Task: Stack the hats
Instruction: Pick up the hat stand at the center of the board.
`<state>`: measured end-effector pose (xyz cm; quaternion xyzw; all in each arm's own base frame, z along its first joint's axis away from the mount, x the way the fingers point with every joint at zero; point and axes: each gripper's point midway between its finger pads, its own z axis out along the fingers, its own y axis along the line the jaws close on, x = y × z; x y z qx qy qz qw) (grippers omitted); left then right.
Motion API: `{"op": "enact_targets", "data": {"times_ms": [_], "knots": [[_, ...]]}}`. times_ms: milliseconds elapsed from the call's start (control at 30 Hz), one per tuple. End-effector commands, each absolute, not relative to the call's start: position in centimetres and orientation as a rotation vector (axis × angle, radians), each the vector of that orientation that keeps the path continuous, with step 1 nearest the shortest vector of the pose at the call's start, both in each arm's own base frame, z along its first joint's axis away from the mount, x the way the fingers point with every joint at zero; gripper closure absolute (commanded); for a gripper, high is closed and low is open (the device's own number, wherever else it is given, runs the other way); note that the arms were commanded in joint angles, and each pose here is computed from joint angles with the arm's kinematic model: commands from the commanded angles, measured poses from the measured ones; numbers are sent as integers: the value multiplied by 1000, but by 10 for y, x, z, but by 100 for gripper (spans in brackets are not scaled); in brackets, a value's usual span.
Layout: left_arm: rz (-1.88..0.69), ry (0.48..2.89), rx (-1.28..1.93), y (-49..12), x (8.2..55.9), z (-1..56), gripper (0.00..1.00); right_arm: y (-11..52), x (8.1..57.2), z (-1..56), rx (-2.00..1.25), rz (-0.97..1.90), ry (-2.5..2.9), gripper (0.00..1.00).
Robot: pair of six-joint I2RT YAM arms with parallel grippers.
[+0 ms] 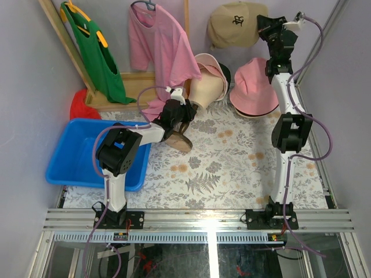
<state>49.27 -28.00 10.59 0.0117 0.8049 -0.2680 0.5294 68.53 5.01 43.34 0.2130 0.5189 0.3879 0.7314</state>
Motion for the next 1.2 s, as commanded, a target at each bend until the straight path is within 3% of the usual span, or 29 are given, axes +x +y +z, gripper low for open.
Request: {"op": "enact_targets", "data": {"times_ms": [0, 400, 1167], "knots": [[-725, 1507, -49, -279, 526, 224, 100, 81, 674, 438, 380, 817, 1173, 100], [-745, 1477, -42, -284, 531, 227, 100, 140, 669, 347, 344, 876, 1416, 100], [-733, 1221, -92, -276, 505, 295, 100, 202, 593, 373, 219, 1113, 1442, 100]]}}
